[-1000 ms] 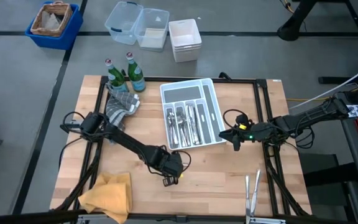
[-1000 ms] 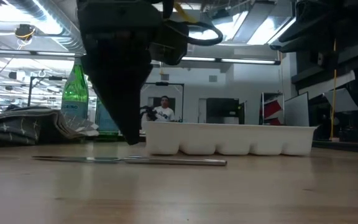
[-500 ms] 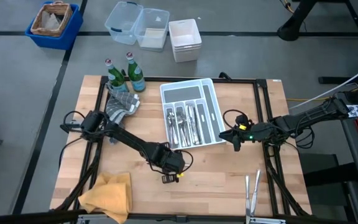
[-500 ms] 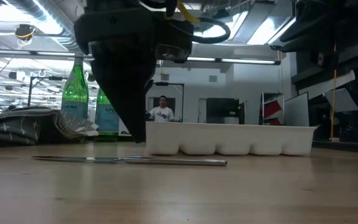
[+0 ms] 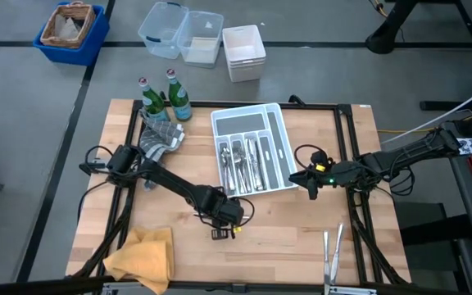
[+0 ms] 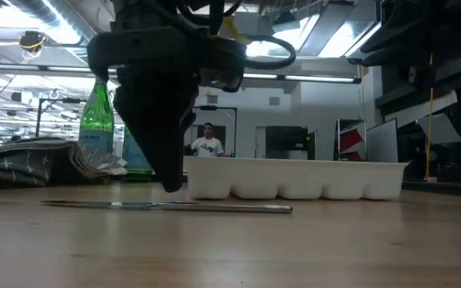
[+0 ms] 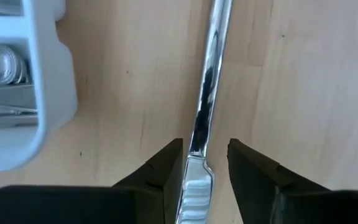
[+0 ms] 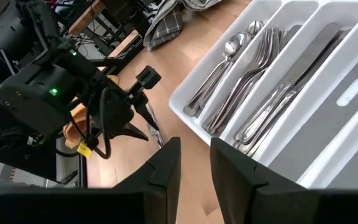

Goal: Sort silverware
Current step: Put the silver table knife into the silverware tray

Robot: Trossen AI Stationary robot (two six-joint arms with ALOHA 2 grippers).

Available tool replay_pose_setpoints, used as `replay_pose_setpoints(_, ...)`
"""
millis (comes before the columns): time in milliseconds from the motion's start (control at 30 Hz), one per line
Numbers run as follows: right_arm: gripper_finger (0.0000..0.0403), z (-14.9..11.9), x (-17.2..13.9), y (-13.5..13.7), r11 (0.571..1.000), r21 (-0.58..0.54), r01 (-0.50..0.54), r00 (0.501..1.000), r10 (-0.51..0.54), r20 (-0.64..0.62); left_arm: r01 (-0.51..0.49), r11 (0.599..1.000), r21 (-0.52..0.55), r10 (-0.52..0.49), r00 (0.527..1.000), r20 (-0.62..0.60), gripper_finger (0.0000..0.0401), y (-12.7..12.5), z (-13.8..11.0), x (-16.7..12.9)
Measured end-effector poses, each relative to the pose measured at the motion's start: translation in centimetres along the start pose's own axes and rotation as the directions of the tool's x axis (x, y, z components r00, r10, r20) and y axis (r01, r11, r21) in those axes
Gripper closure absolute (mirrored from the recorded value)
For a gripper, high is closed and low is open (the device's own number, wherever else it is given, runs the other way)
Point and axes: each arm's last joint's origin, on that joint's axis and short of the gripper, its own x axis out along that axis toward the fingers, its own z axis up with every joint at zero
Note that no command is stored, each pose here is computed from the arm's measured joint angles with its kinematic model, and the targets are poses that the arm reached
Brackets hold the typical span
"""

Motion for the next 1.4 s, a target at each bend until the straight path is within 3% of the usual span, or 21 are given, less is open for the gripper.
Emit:
replay_pose_setpoints(433,0.0313,0.0,0.0,0.0,1.0,-0.001,0.001,1.0,-0.001,0.001,0.002,1.0,0.008,-0.002,0.998,-0.057,0.0292,0.0,-0.1,2.2)
replay_pose_setpoints(833,0.0313,0.0,0.0,0.0,1.0,0.0,0.0,1.0,0.0,0.001,0.008,1.0,-0.018,-0.009,0.997,-0.079,0.039,0.8,0.1,2.4)
replay_pose_setpoints(1400,0.0313,0.0,0.0,0.0,1.0,-0.001,0.0,1.0,0.0,0.001,-0.016,1.0,-0.017,0.014,0.994,-0.108,0.0372,0.7,0.9,1.3)
